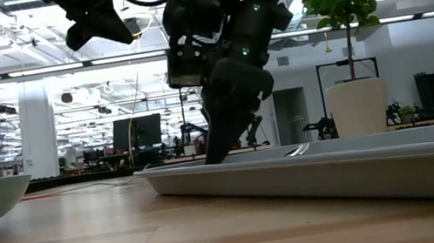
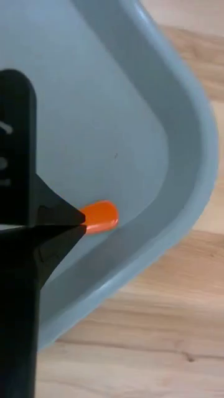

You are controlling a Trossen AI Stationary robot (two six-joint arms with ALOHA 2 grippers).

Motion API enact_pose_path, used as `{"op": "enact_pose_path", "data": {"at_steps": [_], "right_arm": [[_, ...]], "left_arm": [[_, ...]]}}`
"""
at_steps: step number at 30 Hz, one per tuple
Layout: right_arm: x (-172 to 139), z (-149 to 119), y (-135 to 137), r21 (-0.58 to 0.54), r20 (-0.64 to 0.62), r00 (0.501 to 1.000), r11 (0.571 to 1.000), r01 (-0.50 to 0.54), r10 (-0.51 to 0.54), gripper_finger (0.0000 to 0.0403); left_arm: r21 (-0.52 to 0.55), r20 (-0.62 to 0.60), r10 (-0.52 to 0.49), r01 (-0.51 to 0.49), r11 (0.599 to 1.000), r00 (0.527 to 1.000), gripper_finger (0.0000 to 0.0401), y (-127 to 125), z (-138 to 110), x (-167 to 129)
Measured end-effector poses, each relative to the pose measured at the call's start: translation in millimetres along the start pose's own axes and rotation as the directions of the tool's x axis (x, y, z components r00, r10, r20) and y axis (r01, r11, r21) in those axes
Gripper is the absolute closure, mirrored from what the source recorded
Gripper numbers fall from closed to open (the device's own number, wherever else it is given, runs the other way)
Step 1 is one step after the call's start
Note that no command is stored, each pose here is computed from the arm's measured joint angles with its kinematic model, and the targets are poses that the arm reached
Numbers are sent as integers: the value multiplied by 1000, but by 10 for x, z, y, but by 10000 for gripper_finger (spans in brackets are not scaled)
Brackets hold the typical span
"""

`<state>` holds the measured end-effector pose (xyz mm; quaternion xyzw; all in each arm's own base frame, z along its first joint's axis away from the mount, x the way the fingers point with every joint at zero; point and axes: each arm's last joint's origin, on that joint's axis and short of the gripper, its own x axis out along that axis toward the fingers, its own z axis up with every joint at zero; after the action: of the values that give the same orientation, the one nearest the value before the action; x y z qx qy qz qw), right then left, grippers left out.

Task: Pick and place plate/cup/fork/spoon on tray
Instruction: Put the orange spoon on the blue tray

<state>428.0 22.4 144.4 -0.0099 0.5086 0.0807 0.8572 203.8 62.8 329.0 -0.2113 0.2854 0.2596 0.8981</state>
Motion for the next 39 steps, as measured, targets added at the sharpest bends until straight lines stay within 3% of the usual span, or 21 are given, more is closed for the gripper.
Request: {"op": "enact_pose_path", "data": {"at_steps": [39], "right_arm": [[-18, -19, 155, -15, -32, 998, 999, -47, 47, 388]], "left_arm": [[-12, -1, 0, 0, 1000, 1000, 395, 0, -1, 0]]}}
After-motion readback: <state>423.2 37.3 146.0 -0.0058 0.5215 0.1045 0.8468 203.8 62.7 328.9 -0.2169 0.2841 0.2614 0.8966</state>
